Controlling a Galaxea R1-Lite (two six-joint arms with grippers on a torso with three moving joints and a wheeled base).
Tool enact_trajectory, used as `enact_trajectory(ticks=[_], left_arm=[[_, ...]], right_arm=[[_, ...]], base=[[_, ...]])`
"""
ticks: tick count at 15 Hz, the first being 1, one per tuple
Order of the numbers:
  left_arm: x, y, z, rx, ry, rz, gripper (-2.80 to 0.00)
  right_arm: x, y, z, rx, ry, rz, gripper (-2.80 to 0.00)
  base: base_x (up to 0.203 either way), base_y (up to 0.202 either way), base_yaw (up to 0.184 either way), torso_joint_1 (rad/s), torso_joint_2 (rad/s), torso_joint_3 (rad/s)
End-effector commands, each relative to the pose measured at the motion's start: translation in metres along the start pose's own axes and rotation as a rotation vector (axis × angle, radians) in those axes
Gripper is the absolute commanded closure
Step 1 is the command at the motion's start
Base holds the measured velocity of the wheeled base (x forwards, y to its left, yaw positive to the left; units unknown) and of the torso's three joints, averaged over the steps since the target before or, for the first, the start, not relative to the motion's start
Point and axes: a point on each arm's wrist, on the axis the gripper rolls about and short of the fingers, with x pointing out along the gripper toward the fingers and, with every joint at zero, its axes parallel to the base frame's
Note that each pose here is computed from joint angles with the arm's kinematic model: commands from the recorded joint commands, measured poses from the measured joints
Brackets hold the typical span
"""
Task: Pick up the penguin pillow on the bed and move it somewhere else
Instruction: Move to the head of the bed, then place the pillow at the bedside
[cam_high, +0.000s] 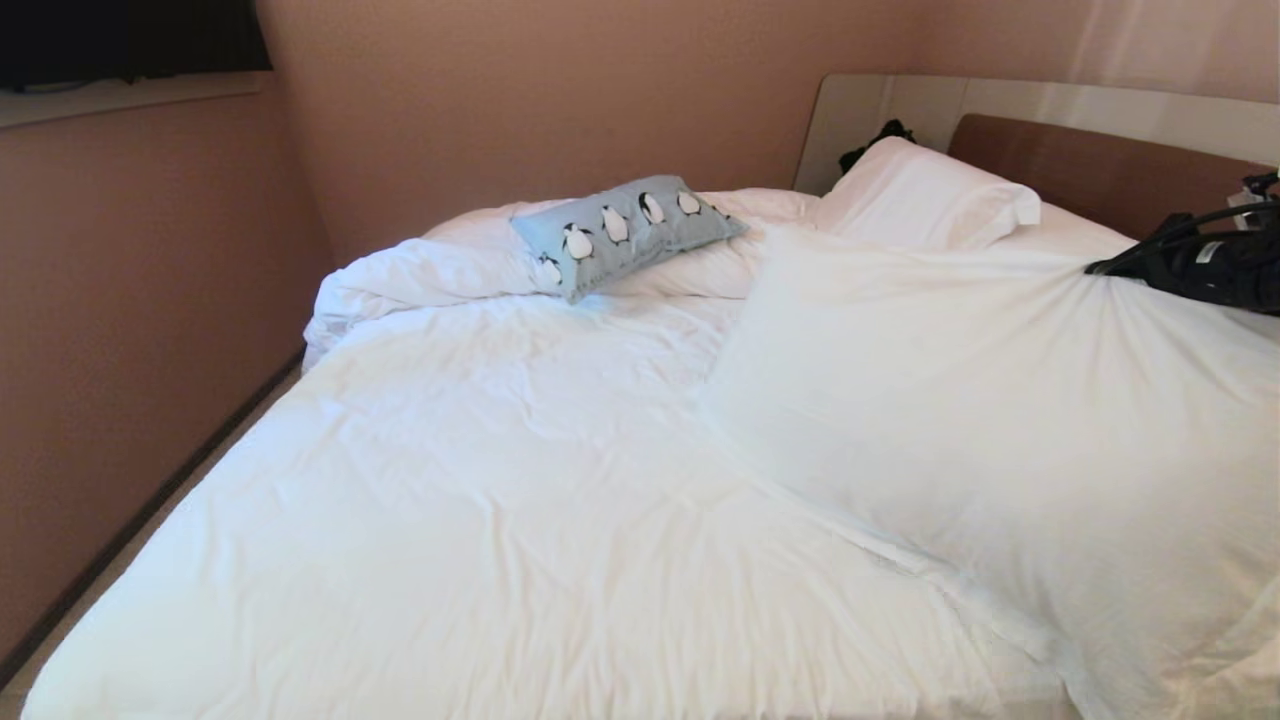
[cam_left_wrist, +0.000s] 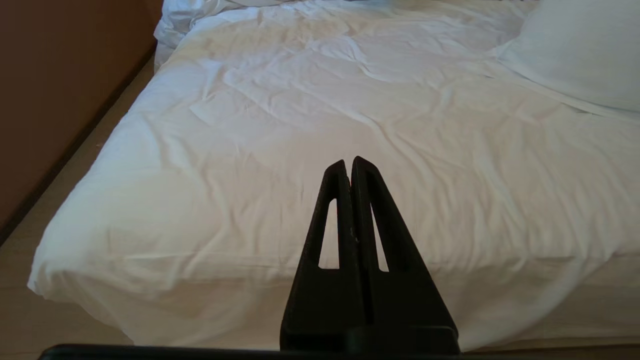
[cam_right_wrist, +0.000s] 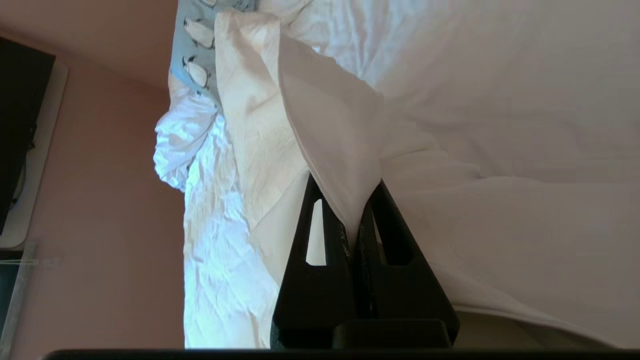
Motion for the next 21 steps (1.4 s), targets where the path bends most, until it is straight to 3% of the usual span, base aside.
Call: enact_trajectory(ticks=[1, 21], left_arm=[[0.000, 0.000, 0.000, 0.000, -0.001, 0.001, 0.00], [0.000, 0.000, 0.000, 0.000, -0.001, 0.001, 0.00]], right_arm=[[-0.003, -0.006, 0.005, 0.003, -0.004, 0.016, 0.00], [-0.019, -0.050, 0.032, 0.000, -0.078, 0.013, 0.00]], base=[[0.000, -0.199, 0.007, 0.007, 0.00, 0.002], [0.000, -0.193, 0.001, 0.001, 0.00, 0.002]])
